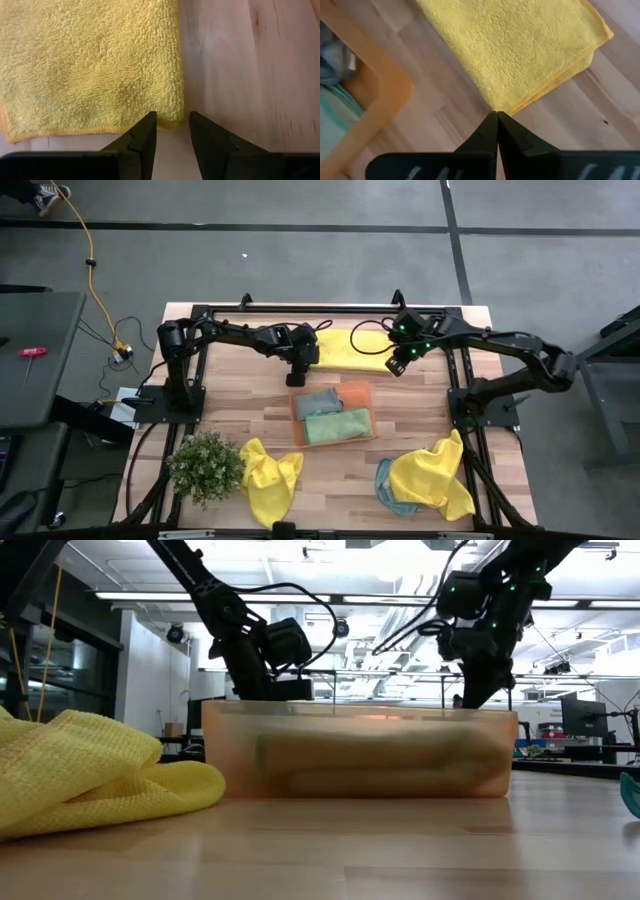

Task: Fold microfiber towels
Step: Fold the top right yellow microfiber towel

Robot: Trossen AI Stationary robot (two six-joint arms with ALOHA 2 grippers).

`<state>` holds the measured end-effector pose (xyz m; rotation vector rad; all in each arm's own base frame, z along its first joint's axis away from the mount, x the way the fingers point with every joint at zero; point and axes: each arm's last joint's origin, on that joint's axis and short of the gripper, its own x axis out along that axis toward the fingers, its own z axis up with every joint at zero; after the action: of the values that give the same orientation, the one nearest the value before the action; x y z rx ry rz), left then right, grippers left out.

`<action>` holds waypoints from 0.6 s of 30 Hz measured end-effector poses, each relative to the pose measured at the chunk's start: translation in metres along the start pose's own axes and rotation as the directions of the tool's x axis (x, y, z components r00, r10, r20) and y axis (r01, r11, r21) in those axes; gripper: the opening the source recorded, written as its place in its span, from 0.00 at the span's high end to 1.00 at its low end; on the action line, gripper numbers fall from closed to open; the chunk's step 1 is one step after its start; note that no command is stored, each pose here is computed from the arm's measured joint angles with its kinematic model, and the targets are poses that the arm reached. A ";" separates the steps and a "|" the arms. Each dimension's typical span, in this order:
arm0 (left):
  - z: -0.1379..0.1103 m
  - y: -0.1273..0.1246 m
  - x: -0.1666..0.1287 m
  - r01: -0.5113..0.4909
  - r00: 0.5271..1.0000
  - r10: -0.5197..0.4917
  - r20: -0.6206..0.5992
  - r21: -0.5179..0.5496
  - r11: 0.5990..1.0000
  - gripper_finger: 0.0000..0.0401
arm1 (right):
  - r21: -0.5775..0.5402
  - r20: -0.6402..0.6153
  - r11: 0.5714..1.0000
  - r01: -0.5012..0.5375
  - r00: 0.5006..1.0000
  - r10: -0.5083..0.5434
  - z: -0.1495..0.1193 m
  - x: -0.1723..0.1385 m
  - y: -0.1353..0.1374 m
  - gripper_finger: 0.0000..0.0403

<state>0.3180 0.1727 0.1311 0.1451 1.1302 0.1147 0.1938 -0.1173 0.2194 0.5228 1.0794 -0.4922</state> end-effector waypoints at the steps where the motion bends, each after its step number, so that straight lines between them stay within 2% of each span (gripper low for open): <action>1: 0.000 0.000 0.000 0.000 1.000 0.000 0.000 0.000 1.000 0.76 | -0.010 -0.005 1.000 0.002 1.000 -0.002 0.001 0.002 -0.001 0.98; 5: 0.000 0.000 0.000 -0.002 1.000 0.002 -0.001 0.000 1.000 0.85 | -0.058 -0.056 0.998 -0.029 0.998 0.026 0.004 0.015 -0.012 0.89; 9: 0.000 0.001 0.000 -0.026 1.000 0.026 -0.015 0.001 1.000 0.97 | -0.162 -0.125 0.985 -0.056 0.992 0.036 0.005 0.031 -0.022 0.73; 11: 0.000 0.001 0.000 -0.030 0.999 0.030 -0.017 0.001 1.000 0.99 | -0.274 -0.160 0.960 -0.061 0.987 0.018 0.005 0.039 -0.025 0.65; 14: -0.001 0.001 0.000 -0.038 0.999 0.038 -0.021 0.001 0.999 0.98 | -0.440 -0.208 0.892 -0.107 0.978 0.015 0.004 0.053 -0.024 0.55; 16: -0.001 0.001 0.000 -0.040 0.999 0.040 -0.024 0.000 0.999 0.99 | -0.512 -0.218 0.849 -0.128 0.976 0.015 0.005 0.060 -0.023 0.51; 18: -0.001 0.001 0.000 -0.039 0.999 0.038 -0.026 -0.013 0.999 0.99 | -0.550 -0.210 0.824 -0.134 0.978 0.018 0.006 0.065 -0.020 0.50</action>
<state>0.3170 0.1737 0.1307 0.1540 1.1525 0.1587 0.2117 -0.1445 0.1590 0.0859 1.3212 -0.0309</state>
